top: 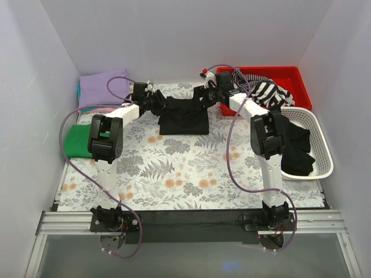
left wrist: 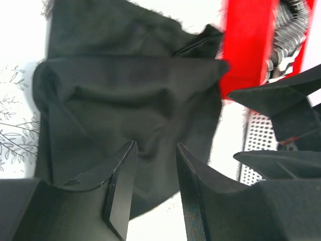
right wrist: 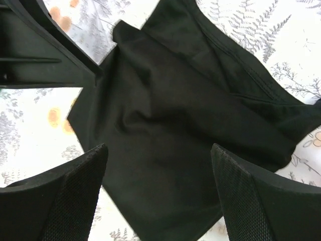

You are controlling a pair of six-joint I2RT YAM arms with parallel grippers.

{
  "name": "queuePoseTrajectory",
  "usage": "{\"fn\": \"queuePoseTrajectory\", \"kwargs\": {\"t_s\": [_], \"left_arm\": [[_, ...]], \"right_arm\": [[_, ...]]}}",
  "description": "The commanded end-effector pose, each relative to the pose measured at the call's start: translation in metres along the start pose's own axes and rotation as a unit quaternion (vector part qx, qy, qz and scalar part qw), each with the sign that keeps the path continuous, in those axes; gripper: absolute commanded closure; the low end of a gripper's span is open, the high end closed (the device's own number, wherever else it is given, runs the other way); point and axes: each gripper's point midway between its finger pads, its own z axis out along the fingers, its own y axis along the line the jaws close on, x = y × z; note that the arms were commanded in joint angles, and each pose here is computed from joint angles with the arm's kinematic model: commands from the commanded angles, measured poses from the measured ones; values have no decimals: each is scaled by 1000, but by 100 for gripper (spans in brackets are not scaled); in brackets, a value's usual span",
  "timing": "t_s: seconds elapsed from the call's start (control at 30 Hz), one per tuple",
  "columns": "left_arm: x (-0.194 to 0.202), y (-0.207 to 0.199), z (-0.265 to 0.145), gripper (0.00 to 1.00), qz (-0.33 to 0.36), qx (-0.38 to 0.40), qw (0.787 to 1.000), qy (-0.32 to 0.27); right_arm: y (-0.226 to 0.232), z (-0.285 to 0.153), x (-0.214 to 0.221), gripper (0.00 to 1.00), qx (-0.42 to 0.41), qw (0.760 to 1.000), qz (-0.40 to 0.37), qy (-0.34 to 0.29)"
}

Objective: Fold and stack the t-shirts
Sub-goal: Fold the tshirt

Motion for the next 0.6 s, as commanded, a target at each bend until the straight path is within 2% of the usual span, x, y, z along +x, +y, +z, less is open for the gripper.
{"fn": "queuePoseTrajectory", "kwargs": {"t_s": [0.0,0.07,0.27,0.47,0.57], "left_arm": [[-7,-10,9,65,3,27,1000,6],[-8,3,22,65,0,15,1000,7],[-38,9,50,65,24,14,999,-27],[-67,24,72,62,41,16,995,-86],[-72,34,77,62,33,10,995,-94]], "right_arm": [[-7,16,11,12,-18,1000,19,16],[-11,23,9,12,-18,999,24,14],[-45,54,25,9,17,999,39,21],[-59,59,15,6,44,999,28,9],[-58,62,17,6,33,999,24,8]]}}
